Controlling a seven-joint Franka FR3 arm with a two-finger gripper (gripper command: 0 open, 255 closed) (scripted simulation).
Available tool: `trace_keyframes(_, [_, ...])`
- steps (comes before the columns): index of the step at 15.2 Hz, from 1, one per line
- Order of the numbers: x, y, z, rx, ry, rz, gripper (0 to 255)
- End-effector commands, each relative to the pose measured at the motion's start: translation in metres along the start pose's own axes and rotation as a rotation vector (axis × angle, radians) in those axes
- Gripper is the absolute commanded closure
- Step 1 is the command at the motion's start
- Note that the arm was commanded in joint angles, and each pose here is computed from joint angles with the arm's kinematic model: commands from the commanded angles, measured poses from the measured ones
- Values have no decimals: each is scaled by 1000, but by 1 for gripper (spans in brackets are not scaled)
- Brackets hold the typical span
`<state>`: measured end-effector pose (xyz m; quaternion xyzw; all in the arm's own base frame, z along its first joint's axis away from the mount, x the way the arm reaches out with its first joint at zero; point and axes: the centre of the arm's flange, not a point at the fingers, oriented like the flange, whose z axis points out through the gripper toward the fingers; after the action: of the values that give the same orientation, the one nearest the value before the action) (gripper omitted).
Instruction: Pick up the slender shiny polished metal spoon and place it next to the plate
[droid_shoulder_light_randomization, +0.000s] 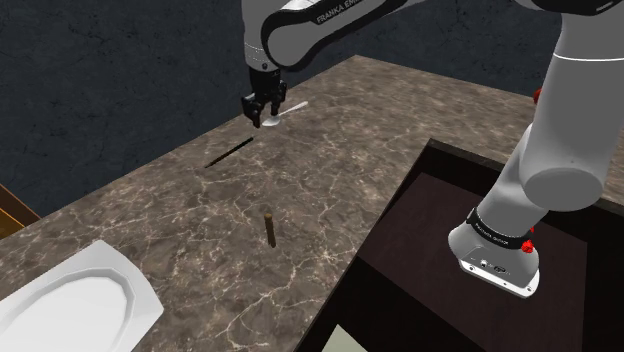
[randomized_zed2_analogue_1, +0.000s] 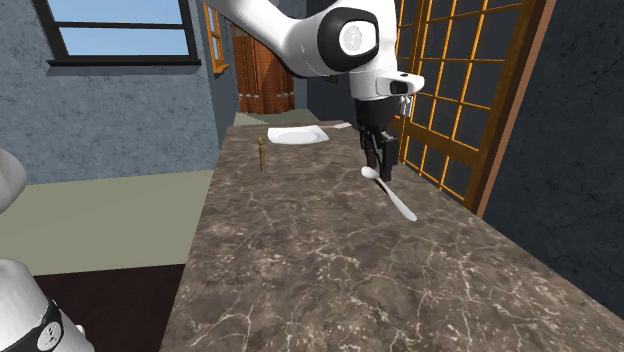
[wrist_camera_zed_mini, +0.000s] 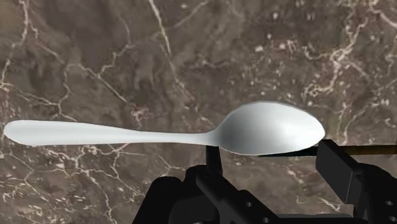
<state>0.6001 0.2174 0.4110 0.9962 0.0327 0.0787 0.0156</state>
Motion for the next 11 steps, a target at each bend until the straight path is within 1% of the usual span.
trace_keyframes(1, [2,0,-11,0,0,0,255])
trace_keyframes(3, [3,1,-19,0,0,0,255])
trace_keyframes(11, [1,-105,-24,0,0,0,255])
